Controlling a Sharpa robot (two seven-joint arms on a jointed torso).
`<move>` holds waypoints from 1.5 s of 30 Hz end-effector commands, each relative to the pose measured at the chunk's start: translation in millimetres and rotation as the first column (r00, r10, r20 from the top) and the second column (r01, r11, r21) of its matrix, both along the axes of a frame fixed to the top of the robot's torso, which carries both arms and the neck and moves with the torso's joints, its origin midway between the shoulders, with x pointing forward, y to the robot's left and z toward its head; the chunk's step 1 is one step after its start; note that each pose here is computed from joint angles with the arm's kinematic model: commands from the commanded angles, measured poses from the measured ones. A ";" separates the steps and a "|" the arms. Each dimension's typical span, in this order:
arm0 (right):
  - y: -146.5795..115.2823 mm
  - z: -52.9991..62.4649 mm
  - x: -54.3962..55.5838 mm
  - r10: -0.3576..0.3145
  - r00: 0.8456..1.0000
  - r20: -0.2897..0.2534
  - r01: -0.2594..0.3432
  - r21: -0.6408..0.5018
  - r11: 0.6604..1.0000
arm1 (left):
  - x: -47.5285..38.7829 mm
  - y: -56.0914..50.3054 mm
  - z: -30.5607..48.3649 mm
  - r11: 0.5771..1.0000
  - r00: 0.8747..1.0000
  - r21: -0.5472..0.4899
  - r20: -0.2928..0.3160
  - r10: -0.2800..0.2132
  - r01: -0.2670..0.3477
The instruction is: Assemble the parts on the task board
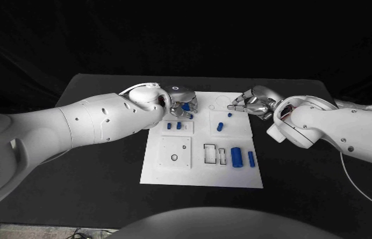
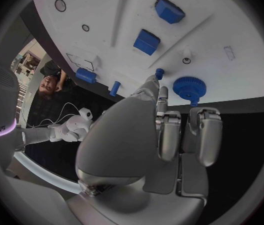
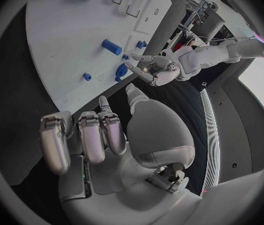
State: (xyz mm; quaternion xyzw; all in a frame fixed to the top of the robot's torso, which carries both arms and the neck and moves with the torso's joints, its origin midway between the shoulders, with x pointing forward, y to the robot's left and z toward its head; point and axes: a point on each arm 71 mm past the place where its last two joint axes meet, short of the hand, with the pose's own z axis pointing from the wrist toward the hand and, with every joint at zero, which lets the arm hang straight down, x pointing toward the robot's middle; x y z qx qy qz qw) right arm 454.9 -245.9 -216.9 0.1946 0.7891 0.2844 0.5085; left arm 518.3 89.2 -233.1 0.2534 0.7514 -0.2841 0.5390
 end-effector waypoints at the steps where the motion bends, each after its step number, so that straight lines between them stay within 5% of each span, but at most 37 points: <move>1: 1.5 -0.9 -0.6 0.014 1.000 -0.008 -0.014 -0.003 1.000 | 0.1 -2.2 -1.4 1.000 1.000 0.028 -0.003 0.004 -0.004; 45: 2.7 -3.1 -1.4 0.021 0.999 -0.039 -0.022 -0.015 1.000 | 0.4 -11.6 -9.6 0.996 0.999 0.087 -0.016 -0.028 0.029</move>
